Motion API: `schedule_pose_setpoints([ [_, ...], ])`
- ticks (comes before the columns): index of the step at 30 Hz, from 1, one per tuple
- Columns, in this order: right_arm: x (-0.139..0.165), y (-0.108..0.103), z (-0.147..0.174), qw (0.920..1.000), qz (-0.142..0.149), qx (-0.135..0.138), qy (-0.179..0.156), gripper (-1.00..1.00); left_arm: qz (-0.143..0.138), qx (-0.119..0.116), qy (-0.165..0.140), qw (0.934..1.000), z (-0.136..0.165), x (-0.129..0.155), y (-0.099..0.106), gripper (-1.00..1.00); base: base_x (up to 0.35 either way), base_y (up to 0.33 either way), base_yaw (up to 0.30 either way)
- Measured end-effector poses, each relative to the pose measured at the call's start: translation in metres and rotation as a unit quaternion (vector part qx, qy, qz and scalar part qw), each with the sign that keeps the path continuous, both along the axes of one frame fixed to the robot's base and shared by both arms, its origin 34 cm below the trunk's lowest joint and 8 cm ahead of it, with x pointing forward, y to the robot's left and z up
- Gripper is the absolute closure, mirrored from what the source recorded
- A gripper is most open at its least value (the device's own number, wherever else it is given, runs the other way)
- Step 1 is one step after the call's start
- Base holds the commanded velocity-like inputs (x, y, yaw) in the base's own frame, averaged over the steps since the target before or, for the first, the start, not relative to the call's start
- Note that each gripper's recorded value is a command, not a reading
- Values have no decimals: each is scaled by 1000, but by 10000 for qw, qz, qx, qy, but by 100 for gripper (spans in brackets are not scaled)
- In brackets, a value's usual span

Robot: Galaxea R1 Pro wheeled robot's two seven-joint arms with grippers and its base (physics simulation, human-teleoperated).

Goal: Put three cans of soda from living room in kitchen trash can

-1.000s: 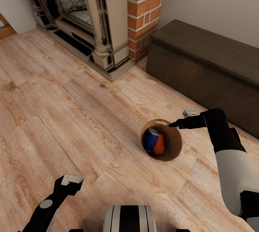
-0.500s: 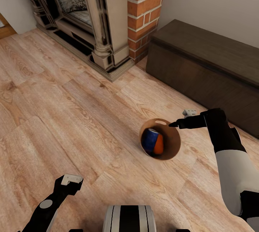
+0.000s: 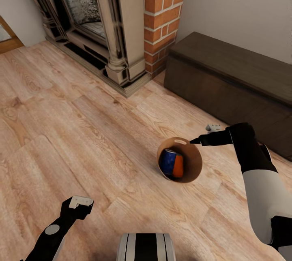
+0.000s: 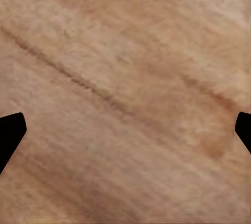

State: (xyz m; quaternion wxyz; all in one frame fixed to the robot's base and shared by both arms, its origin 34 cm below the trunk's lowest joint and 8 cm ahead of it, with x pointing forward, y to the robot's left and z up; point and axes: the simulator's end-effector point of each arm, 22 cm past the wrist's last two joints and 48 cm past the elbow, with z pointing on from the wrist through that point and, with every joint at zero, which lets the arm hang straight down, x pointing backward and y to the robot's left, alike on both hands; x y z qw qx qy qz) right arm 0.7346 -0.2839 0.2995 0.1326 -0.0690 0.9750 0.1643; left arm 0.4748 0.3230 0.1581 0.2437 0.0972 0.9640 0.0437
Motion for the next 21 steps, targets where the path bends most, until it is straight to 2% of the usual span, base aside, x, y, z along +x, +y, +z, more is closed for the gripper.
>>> schedule_pose_setpoints([
  [21, 1, 0, 47, 9996, -4, -7, -296, -100, 2, 5, -430, 9991, 37, 27, 0, -100, 0, 0, 0],
])
